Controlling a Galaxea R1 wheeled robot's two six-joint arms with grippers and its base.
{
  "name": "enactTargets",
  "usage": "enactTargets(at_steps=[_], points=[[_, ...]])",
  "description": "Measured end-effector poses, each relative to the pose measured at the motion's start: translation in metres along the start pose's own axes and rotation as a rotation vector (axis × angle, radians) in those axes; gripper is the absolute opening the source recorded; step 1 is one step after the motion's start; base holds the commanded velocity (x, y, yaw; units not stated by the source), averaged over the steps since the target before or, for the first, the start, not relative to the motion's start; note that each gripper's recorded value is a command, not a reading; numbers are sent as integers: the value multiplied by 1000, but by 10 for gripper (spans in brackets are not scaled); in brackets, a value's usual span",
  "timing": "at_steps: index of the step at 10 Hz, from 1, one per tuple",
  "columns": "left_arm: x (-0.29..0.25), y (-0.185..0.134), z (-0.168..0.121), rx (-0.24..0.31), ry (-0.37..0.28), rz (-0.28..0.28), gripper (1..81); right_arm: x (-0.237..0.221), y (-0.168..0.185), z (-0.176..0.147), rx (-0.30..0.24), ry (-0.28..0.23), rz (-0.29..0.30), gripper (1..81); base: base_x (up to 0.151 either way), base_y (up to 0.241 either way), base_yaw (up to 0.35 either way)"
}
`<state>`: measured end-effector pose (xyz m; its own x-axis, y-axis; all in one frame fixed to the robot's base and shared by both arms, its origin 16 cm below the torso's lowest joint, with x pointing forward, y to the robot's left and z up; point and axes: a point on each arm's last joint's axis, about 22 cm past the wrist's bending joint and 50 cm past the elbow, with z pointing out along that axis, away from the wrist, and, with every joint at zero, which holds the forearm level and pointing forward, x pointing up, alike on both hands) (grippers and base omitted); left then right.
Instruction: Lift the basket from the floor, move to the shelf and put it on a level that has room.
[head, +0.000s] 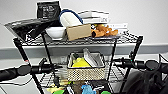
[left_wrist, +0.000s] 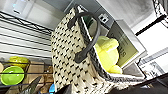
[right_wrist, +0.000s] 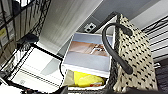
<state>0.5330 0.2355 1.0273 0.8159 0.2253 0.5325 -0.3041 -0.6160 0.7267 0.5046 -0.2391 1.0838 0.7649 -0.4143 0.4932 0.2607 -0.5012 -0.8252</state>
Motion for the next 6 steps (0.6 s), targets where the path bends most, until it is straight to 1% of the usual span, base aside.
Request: enactTargets(at_steps=[1,2,4,5,6], points=[[-13,-2,-9,2,-4,-2,811,-7,-1,-13,1,6,7,811,0,0,0],[-19,-4,-20,7,8,-2,811,-16,-1,-25,2,10,17,811,0,0,0],[-37,-6,-43,16,13,-8,811,-30,-5,-48,3,20,28,811,0,0,0],[-51,-12,-52,28,9,-22,811,-44,10,-61,-23,19,60,811,0,0,0],[-74,-23,-58,47,-19,-49,811,-64,30,-75,-59,9,104,811,0,0,0]])
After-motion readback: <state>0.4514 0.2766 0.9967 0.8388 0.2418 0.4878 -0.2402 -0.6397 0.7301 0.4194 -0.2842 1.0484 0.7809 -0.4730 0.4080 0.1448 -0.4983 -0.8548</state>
